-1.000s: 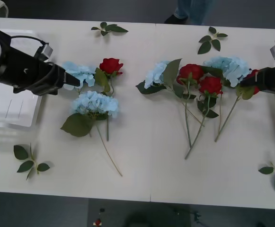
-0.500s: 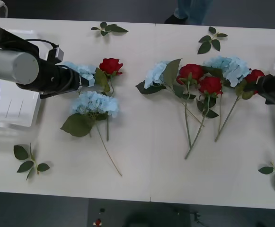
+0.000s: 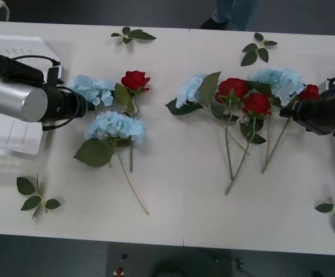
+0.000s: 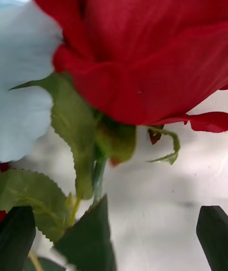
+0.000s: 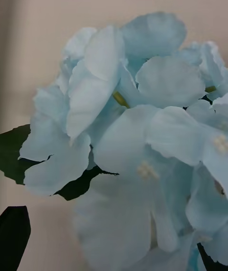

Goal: Put the red flowers into the right box and the blue flowers into the left box

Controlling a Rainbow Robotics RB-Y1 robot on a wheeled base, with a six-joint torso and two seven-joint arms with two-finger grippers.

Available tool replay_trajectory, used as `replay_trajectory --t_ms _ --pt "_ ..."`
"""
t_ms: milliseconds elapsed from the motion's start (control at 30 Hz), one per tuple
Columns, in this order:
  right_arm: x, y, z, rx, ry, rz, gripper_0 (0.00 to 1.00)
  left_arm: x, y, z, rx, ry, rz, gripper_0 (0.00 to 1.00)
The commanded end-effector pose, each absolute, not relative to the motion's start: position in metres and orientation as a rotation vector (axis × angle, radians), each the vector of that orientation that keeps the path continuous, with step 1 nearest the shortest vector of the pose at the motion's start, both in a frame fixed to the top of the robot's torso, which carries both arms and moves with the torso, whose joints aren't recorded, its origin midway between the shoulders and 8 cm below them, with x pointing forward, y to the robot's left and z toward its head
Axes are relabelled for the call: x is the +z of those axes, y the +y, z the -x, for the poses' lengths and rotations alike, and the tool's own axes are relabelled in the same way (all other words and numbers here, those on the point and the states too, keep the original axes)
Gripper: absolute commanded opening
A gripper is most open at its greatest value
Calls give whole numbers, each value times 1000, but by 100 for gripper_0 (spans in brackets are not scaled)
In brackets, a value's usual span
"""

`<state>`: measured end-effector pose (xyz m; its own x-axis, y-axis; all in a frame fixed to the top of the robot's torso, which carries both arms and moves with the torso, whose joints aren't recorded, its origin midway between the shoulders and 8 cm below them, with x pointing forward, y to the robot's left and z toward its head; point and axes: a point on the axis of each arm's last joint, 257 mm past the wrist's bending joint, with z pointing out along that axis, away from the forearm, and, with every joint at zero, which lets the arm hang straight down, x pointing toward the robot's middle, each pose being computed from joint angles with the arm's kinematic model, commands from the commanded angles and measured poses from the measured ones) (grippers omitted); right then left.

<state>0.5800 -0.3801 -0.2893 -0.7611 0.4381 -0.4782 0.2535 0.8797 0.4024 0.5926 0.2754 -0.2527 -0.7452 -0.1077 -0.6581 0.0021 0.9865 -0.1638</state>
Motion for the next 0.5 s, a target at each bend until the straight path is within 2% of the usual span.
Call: replay_trajectory --t_ms 33,233,333,367,400,433,467,500 --pt "-284 -392 -592 364 2428 -510 100 -240 260 -600 -207 2377 68 100" --pt "-289 -391 -599 328 2425 -512 100 -240 241 -600 -193 2408 52 100" --pt "-291 -387 -602 328 2423 -520 68 -240 235 -605 -151 2389 36 100" --pt "-291 -387 -603 327 2423 -519 63 -239 232 -606 -151 2384 33 100" --pt "-291 -387 -604 324 2422 -521 38 -238 228 -607 -143 2378 30 100" --pt "-291 -385 -604 324 2422 -520 18 -236 225 -609 -148 2374 30 100" --pt "-291 -385 -605 324 2422 -521 6 -235 223 -610 -148 2370 31 100" --pt "-291 -385 -605 322 2423 -519 0 -233 221 -611 -147 2365 34 100"
